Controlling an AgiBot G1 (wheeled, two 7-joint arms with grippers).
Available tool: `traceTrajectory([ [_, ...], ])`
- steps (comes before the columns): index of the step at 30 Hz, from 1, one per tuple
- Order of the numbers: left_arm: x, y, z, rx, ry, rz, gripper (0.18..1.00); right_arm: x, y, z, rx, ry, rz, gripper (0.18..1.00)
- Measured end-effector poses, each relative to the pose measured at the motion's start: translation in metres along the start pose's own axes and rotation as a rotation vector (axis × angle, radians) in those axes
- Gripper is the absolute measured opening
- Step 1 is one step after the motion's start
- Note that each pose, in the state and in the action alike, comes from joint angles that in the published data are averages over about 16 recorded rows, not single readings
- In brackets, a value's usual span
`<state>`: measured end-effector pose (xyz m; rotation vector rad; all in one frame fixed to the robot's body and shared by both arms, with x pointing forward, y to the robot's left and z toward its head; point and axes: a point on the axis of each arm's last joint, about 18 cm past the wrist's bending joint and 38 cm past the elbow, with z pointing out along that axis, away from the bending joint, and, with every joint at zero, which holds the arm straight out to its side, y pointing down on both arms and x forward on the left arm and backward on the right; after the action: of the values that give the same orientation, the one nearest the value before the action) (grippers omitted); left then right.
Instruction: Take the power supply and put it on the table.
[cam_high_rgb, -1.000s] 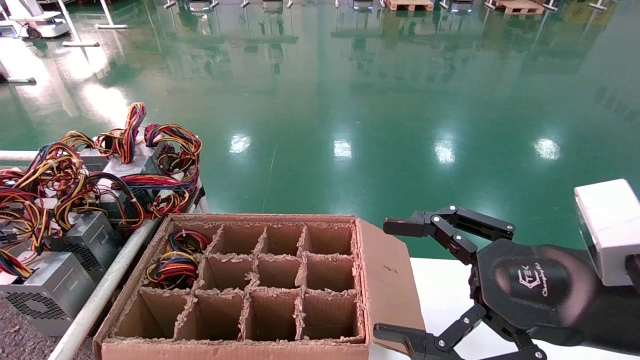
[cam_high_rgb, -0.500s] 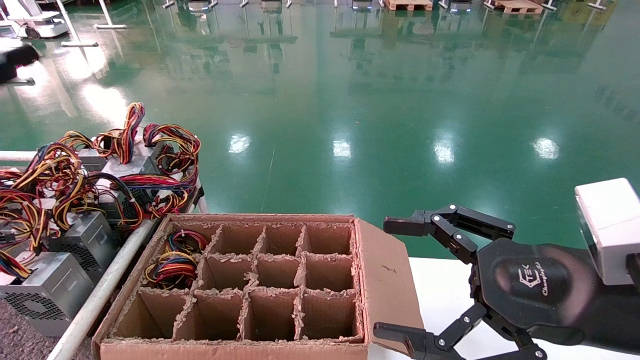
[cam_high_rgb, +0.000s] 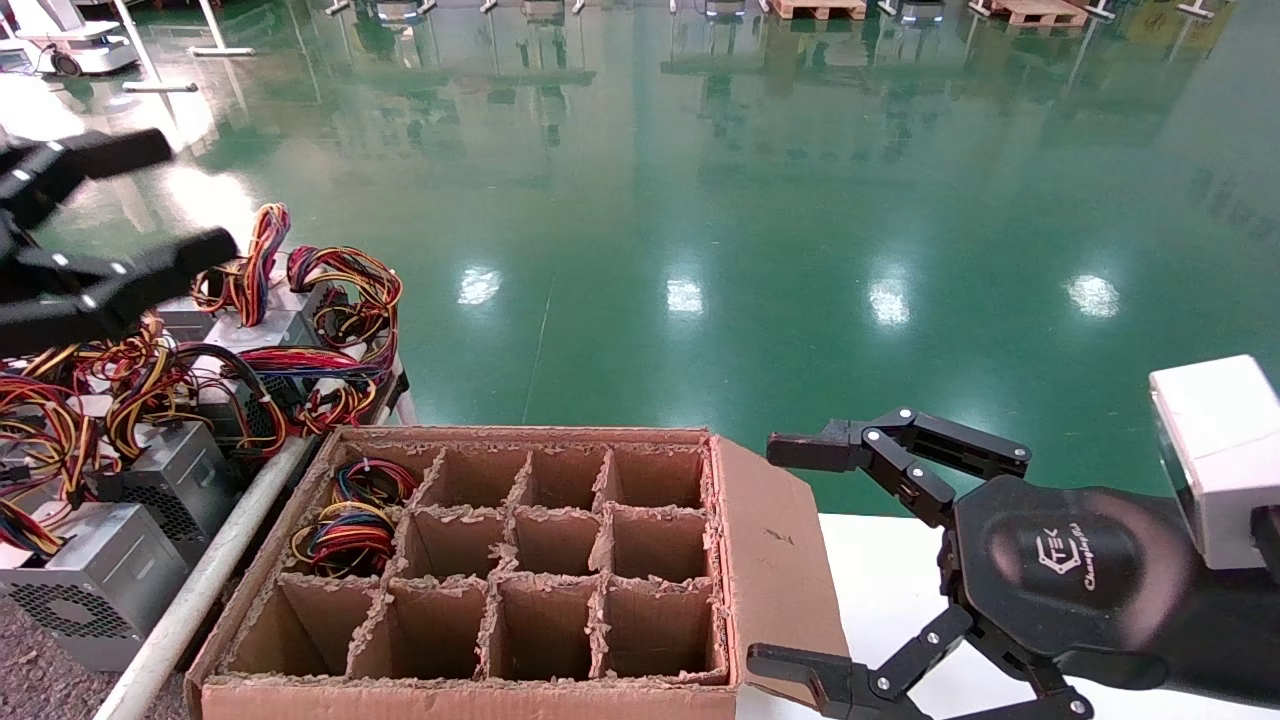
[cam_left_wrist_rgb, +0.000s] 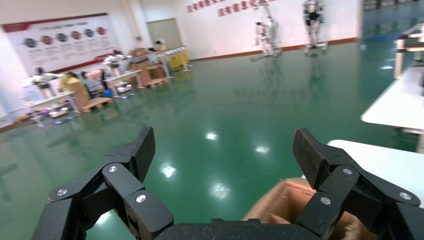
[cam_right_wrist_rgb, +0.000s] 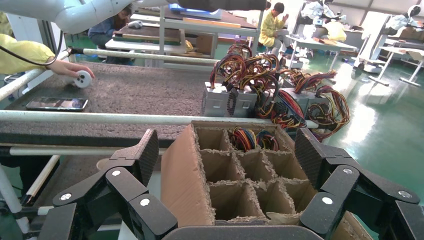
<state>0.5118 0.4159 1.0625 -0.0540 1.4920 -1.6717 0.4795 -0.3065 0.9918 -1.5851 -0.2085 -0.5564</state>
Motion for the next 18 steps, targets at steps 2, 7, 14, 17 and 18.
traceTrajectory([
  [2,0.007,0.002,0.004,-0.004,0.028,-0.005,1.0,0.0,0.0,0.0,0.0,0.0,0.0,1.0],
  [7,0.024,0.006,0.014,-0.013,0.097,-0.017,1.0,0.0,0.0,0.0,0.0,0.0,0.0,1.0],
  [14,0.048,0.012,0.027,-0.025,0.195,-0.035,1.0,0.0,0.0,0.0,0.0,0.0,0.0,1.0],
  [17,0.059,0.014,0.032,-0.03,0.237,-0.043,1.0,0.0,0.0,0.0,0.0,0.0,0.0,1.0],
  [18,0.063,0.015,0.033,-0.032,0.251,-0.045,1.0,0.0,0.0,0.0,0.0,0.0,0.0,1.0],
])
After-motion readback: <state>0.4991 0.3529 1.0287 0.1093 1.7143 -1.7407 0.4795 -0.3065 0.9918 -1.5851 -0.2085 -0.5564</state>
